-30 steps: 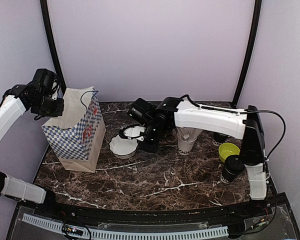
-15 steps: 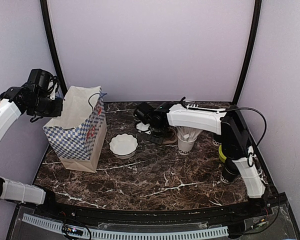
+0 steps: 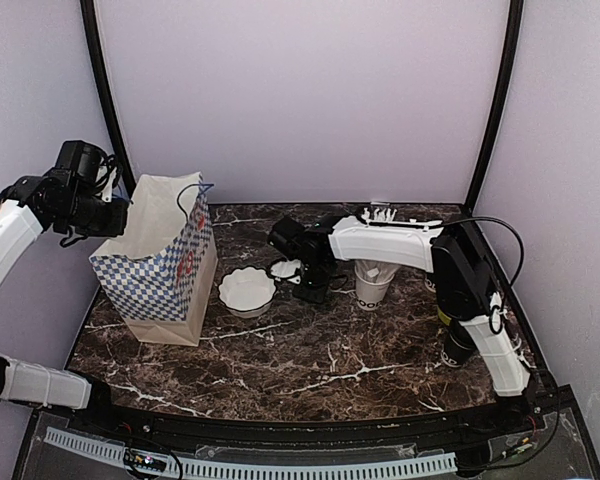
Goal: Pack the takeout coffee
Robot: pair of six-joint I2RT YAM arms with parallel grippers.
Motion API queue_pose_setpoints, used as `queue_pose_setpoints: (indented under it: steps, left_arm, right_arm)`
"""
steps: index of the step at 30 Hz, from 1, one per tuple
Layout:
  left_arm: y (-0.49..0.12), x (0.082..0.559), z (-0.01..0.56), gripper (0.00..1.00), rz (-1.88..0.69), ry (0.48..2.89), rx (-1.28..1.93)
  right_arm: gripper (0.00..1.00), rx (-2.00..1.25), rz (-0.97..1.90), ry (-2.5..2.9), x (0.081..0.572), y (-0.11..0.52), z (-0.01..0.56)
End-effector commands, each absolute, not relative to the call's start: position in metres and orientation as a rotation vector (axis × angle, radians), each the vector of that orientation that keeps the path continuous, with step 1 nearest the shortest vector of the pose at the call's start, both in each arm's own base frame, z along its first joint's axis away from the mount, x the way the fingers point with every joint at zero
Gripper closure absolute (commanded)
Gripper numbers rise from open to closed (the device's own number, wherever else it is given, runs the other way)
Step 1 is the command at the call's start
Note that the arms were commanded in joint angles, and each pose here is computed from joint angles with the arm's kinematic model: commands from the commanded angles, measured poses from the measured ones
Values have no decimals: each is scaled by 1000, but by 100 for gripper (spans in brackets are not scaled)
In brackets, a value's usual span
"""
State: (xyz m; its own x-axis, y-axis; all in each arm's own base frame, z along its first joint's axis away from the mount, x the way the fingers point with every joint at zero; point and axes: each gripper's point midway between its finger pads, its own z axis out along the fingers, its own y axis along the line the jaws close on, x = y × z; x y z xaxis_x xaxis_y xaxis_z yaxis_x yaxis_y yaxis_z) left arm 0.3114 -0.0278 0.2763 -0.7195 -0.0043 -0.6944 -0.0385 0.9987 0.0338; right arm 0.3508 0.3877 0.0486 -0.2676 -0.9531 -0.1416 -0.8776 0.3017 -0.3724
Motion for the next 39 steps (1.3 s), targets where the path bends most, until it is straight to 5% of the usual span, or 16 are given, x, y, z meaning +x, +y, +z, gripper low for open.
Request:
queue_pose_setpoints:
  steps: [1, 14, 20, 31, 39]
  left_arm:
    - [-28, 310, 283, 100, 41, 2339, -24]
    - [-32, 310, 277, 100, 16, 2353, -15]
    - [-31, 308, 280, 100, 23, 2344, -12]
    - [-32, 306, 279, 100, 11, 2347, -2]
    - [-33, 306, 277, 100, 8, 2350, 1]
  right_arm:
    - [100, -1756, -151, 2251, 310, 393, 61]
    - [99, -1689, -239, 2163, 318, 392, 96]
    - [78, -1634, -300, 2056, 338, 401, 121]
    - [74, -1519, -465, 2049, 368, 396, 124]
    - [53, -1498, -511, 2105, 381, 381, 105]
